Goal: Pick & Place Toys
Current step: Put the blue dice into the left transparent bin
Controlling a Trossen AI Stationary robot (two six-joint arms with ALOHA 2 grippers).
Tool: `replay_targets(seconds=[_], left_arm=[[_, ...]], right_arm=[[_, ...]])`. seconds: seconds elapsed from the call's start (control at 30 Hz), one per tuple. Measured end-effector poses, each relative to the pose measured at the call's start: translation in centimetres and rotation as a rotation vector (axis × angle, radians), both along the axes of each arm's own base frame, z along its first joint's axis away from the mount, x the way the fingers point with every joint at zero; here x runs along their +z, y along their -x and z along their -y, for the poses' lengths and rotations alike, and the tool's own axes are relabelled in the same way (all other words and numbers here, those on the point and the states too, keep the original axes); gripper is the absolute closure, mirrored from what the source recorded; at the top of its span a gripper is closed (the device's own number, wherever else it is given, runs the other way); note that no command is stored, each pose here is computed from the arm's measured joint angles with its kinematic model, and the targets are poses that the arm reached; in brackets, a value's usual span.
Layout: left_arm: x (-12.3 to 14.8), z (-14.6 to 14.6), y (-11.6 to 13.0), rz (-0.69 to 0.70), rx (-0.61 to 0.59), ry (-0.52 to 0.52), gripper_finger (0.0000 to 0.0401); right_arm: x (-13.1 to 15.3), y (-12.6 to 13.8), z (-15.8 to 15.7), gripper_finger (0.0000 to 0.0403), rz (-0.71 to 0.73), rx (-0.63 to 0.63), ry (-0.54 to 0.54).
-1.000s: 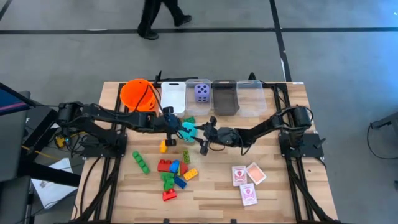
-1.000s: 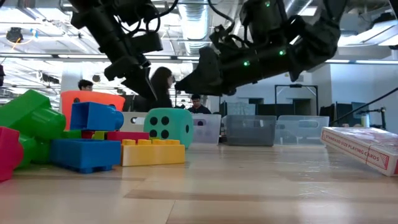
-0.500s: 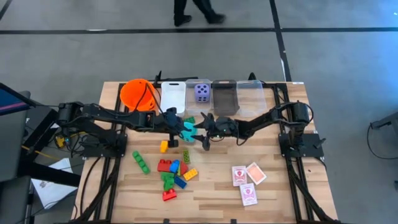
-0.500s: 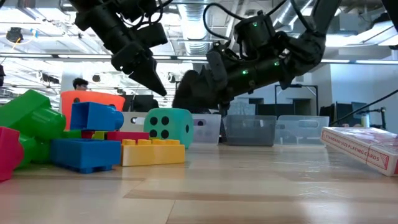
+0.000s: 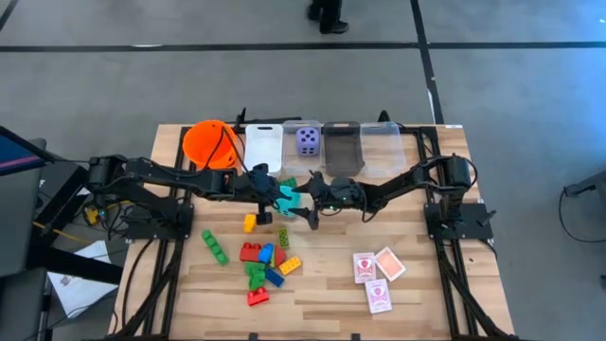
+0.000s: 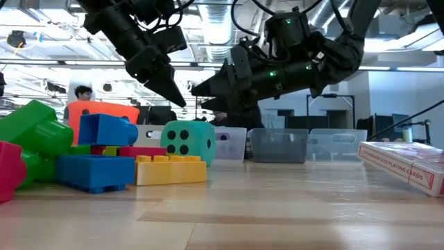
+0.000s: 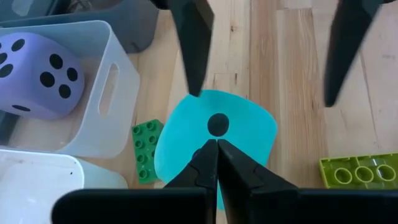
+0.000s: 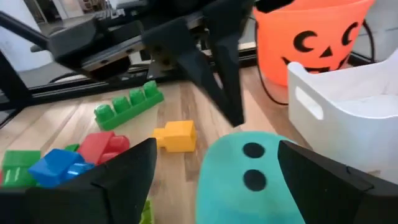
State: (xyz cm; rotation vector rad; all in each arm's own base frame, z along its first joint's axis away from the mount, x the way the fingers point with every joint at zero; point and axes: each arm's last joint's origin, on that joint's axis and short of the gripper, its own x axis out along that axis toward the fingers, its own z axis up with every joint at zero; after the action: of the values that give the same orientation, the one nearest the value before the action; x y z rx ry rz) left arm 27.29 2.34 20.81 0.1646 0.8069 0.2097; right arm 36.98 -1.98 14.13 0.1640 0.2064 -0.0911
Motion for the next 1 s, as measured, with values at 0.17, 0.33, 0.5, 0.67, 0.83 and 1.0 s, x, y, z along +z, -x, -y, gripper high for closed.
replay_targets(seconds=[0.17,0.33,0.5,0.67,0.83,1.0], left_arm=[[0.0,0.0,0.0,0.0,0.0,0.0,0.04],[0.0,0.0,0.0,0.0,0.0,0.0,0.0398],[0.0,0.0,0.0,0.0,0.0,0.0,0.04],[0.0,0.1,0.0,0.0,-0.015,0.015,0.0399],[-0.9,0.3,0.2,0.013,-0.087,0.067,0.04],[-3.0,0.0,1.2,0.012,-0.068,0.063,0.04]], right_arm=[[-0.3,0.0,-0.8,0.0076,-0.03,0.025,-0.001],[-0.3,0.0,-1.4,0.0072,-0.028,0.036,0.004],[-0.6,0.1,-1.5,0.0025,-0.062,0.045,0.039],[-1.0,0.3,-1.5,0.0016,-0.117,-0.016,0.081],[-1.1,0.3,-1.1,0.0006,-0.131,-0.12,0.109],[-1.2,0.4,-1.1,0.0006,-0.14,-0.146,0.117]])
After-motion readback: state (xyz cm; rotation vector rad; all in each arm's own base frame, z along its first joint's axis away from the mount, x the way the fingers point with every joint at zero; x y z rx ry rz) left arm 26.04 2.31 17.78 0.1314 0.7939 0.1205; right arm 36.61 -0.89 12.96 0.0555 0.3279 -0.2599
